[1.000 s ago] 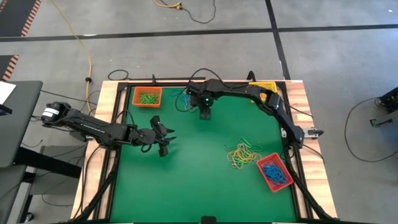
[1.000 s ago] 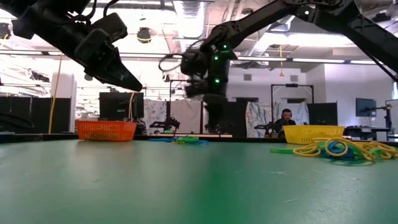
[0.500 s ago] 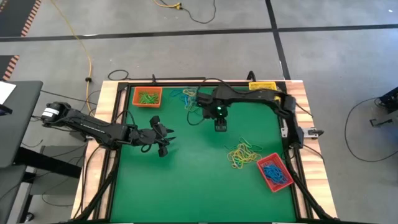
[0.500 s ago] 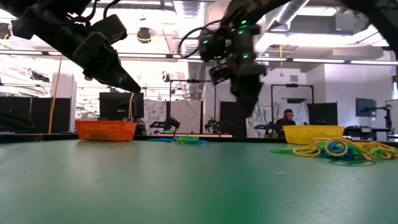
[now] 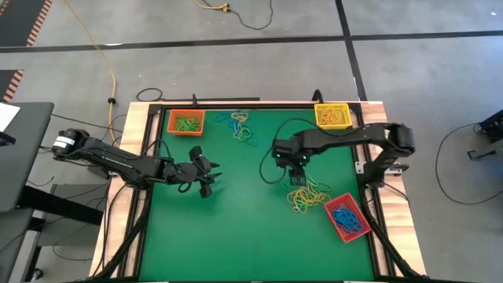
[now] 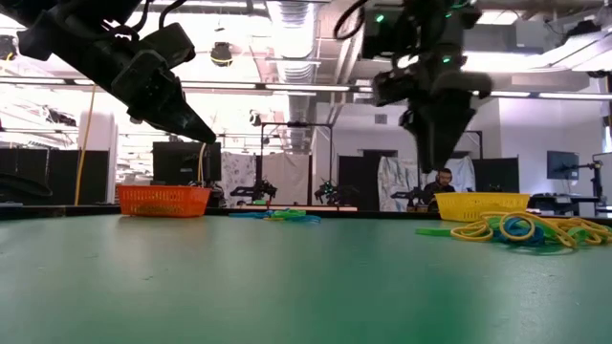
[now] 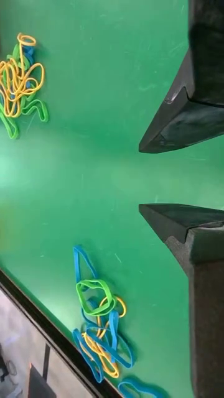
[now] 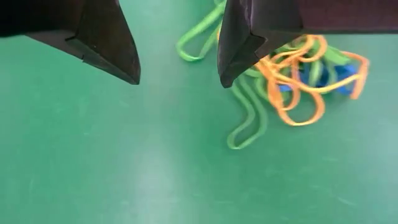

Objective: Sort rubber bands into baskets
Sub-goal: Put the green rubber band into the orange bin

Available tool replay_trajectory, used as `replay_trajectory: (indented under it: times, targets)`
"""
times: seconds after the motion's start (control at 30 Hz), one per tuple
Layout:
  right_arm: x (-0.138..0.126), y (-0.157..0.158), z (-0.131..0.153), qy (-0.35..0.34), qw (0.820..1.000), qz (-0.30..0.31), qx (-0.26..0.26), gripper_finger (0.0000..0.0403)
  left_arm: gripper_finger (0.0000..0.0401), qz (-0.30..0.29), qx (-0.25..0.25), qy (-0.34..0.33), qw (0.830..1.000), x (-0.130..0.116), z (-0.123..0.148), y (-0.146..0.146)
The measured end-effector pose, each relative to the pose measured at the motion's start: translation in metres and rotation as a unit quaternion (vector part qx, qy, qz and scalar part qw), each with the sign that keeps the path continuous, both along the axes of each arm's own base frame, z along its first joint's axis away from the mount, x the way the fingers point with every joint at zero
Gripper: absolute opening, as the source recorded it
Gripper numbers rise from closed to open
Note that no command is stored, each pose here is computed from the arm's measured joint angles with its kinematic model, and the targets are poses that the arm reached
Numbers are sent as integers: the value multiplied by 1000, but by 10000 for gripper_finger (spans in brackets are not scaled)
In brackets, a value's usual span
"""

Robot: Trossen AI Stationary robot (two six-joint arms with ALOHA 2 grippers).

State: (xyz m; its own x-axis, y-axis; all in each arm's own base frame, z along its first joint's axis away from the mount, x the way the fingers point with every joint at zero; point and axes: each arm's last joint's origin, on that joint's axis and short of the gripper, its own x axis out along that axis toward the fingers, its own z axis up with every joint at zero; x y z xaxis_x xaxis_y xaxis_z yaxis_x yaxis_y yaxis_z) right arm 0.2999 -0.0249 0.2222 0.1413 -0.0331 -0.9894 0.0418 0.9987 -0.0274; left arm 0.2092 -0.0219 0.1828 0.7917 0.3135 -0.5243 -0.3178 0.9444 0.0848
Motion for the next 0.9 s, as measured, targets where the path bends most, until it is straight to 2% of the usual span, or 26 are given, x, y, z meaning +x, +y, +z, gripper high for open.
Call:
replay_trajectory:
  times: [0.2, 0.4, 0.5, 0.6, 0.67, 0.9]
  targets:
    - [-11, 27, -1, -49, 999, 5, 5, 239, 132, 13, 33, -2, 999, 4, 6, 12]
    - [-12, 50, -9, -82, 996, 17, -4, 239, 133, 5, 76, 30, 997, 22, 22, 50]
    - [-12, 57, -14, -88, 996, 20, -20, 239, 133, -12, 79, 65, 995, 43, 23, 75]
    - [-15, 64, -19, -96, 995, 19, -33, 239, 132, -21, 84, 149, 985, 66, 12, 99]
    - [-18, 68, -22, -94, 995, 20, -37, 239, 132, -27, 92, 181, 979, 81, 10, 113]
    - [-27, 79, -36, -78, 995, 25, -48, 239, 132, -61, 72, 237, 967, 118, -6, 165]
